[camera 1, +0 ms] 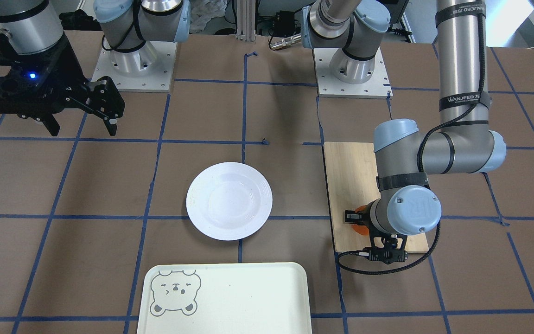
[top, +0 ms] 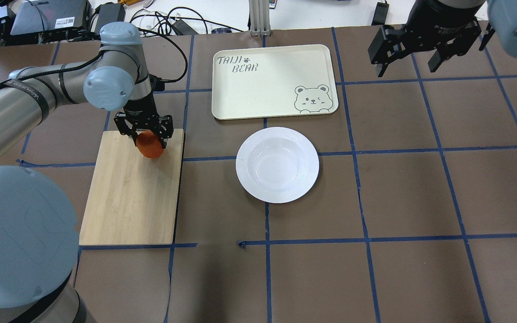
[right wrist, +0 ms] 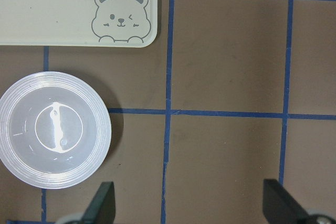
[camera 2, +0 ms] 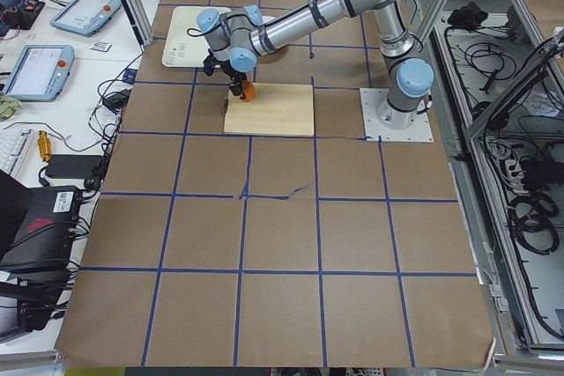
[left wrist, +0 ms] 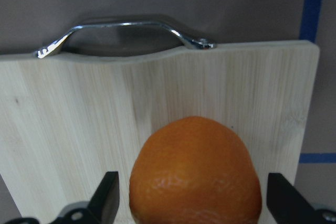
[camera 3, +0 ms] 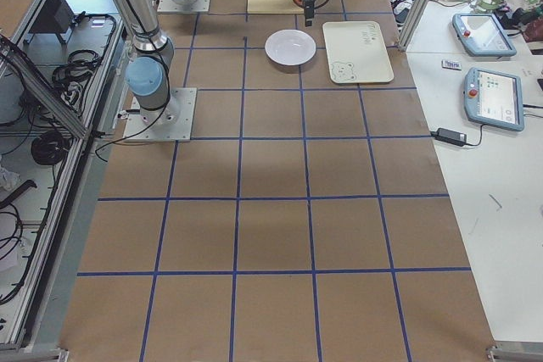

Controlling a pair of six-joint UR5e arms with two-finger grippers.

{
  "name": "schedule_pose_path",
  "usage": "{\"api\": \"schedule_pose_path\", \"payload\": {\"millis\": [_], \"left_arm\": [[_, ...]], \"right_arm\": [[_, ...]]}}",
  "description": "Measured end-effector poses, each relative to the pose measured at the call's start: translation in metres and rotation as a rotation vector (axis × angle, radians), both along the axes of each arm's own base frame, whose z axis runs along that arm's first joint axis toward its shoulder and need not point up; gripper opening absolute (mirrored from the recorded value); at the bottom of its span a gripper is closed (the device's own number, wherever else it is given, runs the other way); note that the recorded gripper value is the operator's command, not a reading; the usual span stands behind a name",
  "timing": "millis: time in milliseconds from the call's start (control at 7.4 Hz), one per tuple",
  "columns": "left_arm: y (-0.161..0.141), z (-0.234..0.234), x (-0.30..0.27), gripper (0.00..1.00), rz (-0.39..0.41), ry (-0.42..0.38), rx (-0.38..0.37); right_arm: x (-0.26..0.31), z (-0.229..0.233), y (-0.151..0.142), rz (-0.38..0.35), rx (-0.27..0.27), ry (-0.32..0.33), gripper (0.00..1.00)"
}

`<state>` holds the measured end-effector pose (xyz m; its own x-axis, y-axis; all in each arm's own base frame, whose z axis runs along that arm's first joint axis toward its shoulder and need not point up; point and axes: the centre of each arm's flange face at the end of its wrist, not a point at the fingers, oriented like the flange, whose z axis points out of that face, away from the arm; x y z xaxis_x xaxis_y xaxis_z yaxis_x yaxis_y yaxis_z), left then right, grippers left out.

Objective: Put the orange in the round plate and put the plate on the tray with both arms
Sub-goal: 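Carry the orange with the left gripper and release it onto the white plate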

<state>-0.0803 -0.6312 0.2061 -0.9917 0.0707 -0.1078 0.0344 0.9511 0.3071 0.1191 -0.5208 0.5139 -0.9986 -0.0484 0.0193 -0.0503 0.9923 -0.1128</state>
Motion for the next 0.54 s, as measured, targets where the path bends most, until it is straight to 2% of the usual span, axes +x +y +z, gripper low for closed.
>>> {"api": "schedule_pose_path", "payload": {"millis": [270,405,541], "left_arm": [[-0.002,0.027,-0.024,0.00,0.026,0.049,-0.058],[0.000,0.042,-0.054,0.00,0.074,0.078,-0.091],[0.008,0.051,-0.090,0.00,0.147,0.075,-0.111]], "right_arm": [[0.000,0.001,0.000,0.006,-0.001,0.003,1.00],[-0.001,0.002,0.001,0.007,-0.002,0.007,1.00],[-0.002,0.007,-0.001,0.004,-0.014,0.010,1.00]]}}
